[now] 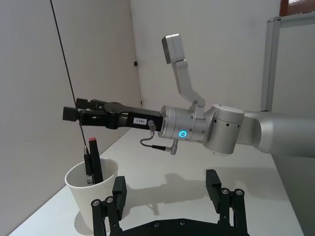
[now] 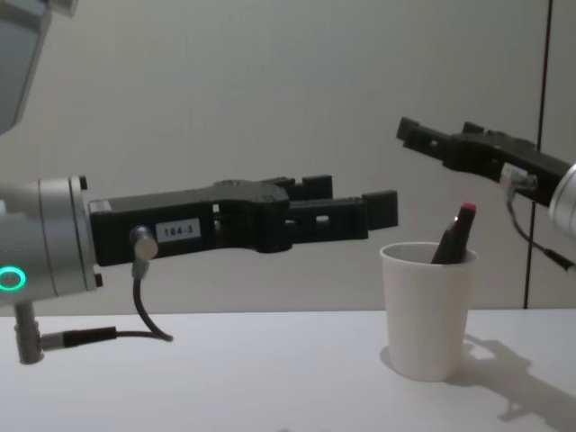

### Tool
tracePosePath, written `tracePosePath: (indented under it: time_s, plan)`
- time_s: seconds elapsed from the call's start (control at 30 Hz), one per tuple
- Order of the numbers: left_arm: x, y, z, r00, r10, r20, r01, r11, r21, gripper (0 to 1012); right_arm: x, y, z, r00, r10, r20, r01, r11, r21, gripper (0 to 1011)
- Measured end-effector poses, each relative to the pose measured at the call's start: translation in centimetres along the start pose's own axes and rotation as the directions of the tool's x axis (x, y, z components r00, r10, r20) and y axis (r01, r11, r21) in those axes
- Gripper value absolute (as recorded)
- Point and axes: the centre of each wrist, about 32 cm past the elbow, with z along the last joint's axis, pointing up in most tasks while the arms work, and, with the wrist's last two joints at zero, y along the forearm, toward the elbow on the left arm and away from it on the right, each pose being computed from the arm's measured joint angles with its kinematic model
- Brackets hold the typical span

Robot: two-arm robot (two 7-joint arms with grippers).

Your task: Place the pen into the pen holder.

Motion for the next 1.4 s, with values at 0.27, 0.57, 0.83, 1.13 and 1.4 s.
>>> tracePosePath:
  time_s: [0.27,0.57,0.83,1.13,1.4]
  plan:
    - [0.00,0.00,0.00,1.0000,0.000,0.000,0.000,1.0000,0.000,1001,0.0,-1.2,0.7,0.999,-0.050,-0.005,0.050,0.998,0.025,1001]
    - [0.00,0.00,0.00,1.0000,0.000,0.000,0.000,1.0000,0.000,1001,0.1,-3.5,1.6,0.991,-0.137,-0.007,0.137,0.990,0.041,1002]
    - [0.00,0.00,0.00,1.0000,0.000,0.000,0.000,1.0000,0.000,1001,0.0,-5.1,2.1,0.982,-0.188,-0.012,0.188,0.981,0.044,1002]
    - [-0.11,-0.12,-0.11,0.9997,0.023,0.006,-0.023,0.9997,0.006,1001,-0.3,-5.7,2.0,0.983,-0.186,0.000,0.186,0.982,0.024,1002]
    - [-0.52,-0.54,-0.47,0.9943,0.103,0.028,-0.103,0.9944,0.022,1001,-1.2,-7.3,1.8,0.983,-0.181,0.041,0.182,0.983,-0.036,1002]
